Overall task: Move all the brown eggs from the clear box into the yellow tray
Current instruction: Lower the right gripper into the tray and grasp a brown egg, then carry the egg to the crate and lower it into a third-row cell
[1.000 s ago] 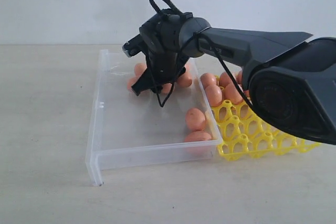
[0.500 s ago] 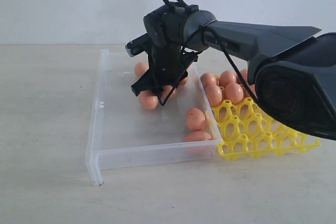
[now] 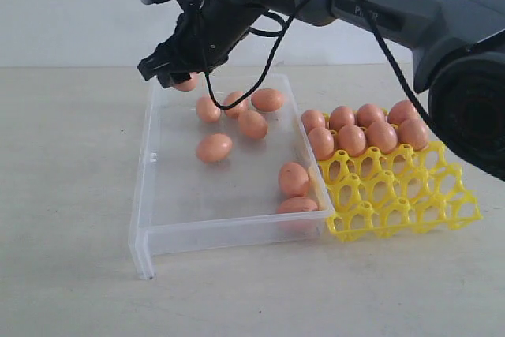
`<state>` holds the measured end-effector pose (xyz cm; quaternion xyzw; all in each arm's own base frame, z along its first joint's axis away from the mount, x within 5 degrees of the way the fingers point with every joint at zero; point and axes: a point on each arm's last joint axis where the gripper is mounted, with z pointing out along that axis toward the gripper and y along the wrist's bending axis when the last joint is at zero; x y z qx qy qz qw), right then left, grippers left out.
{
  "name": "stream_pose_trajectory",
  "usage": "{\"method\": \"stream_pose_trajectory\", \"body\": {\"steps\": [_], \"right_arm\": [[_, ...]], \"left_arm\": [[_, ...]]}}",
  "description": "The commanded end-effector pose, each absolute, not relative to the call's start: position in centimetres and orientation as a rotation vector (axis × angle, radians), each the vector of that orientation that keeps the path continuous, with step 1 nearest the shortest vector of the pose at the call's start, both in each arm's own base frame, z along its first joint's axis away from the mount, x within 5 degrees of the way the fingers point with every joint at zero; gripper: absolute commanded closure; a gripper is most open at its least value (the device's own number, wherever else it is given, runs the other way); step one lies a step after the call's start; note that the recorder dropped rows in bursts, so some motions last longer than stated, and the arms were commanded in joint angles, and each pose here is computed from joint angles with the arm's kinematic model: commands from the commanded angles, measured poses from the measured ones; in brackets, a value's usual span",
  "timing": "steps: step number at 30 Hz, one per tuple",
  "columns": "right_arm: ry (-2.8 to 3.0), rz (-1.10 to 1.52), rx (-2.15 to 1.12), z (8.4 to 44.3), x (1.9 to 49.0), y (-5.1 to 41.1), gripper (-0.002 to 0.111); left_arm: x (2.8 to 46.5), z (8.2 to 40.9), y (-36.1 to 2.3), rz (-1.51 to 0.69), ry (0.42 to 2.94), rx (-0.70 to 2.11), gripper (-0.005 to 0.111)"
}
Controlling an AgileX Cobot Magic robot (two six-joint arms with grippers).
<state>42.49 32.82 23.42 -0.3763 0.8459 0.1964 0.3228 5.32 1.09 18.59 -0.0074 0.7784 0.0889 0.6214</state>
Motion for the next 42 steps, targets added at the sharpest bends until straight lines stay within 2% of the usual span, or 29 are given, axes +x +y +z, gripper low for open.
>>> {"method": "stream_pose_trajectory", "body": {"steps": [1, 5, 10, 12, 16, 19, 23, 25, 29, 34, 38, 42], "right_arm": [[2.157, 0.611, -0.998, 24.8, 42.3, 32.9, 0.109], [2.147, 0.656, -0.886, 25.4, 42.5, 33.1, 0.109], [1.98, 0.781, -0.742, 28.8, 42.3, 33.9, 0.109], [1.866, 0.733, -0.811, 30.2, 41.5, 34.8, 0.109], [2.093, 0.802, -0.827, 28.8, 40.1, 35.0, 0.109], [2.132, 0.675, -0.846, 28.5, 40.3, 34.4, 0.109], [1.931, 0.67, -0.823, 32.5, 37.2, 35.0, 0.109], [1.807, 0.64, -0.704, 32.4, 35.0, 34.2, 0.109], [1.589, 0.485, -0.512, 27.8, 29.7, 28.9, 0.109], [1.667, 0.415, -0.309, 23.7, 28.8, 21.5, 0.109], [1.654, 0.574, -0.075, 22.8, 31.0, 14.4, 0.109], [1.511, 0.914, -0.296, 24.1, 33.3, 8.5, 0.109]], "left_arm": [[5.4, 18.6, 1.1, 0.2, 1.789, -0.015, 0.111], [5.4, 18.6, 1.1, 0.2, 1.789, -0.015, 0.111], [5.4, 18.6, 1.1, 0.2, 1.789, -0.015, 0.111], [5.4, 18.6, 1.1, 0.2, 1.789, -0.015, 0.111], [5.4, 18.6, 1.1, 0.2, 1.789, -0.015, 0.111], [5.4, 18.6, 1.1, 0.2, 1.789, -0.015, 0.111], [5.4, 18.6, 1.1, 0.2, 1.789, -0.015, 0.111], [5.4, 18.6, 1.1, 0.2, 1.789, -0.015, 0.111], [5.4, 18.6, 1.1, 0.2, 1.789, -0.015, 0.111], [5.4, 18.6, 1.1, 0.2, 1.789, -0.015, 0.111], [5.4, 18.6, 1.1, 0.2, 1.789, -0.015, 0.111], [5.4, 18.6, 1.1, 0.2, 1.789, -0.015, 0.111]]}}
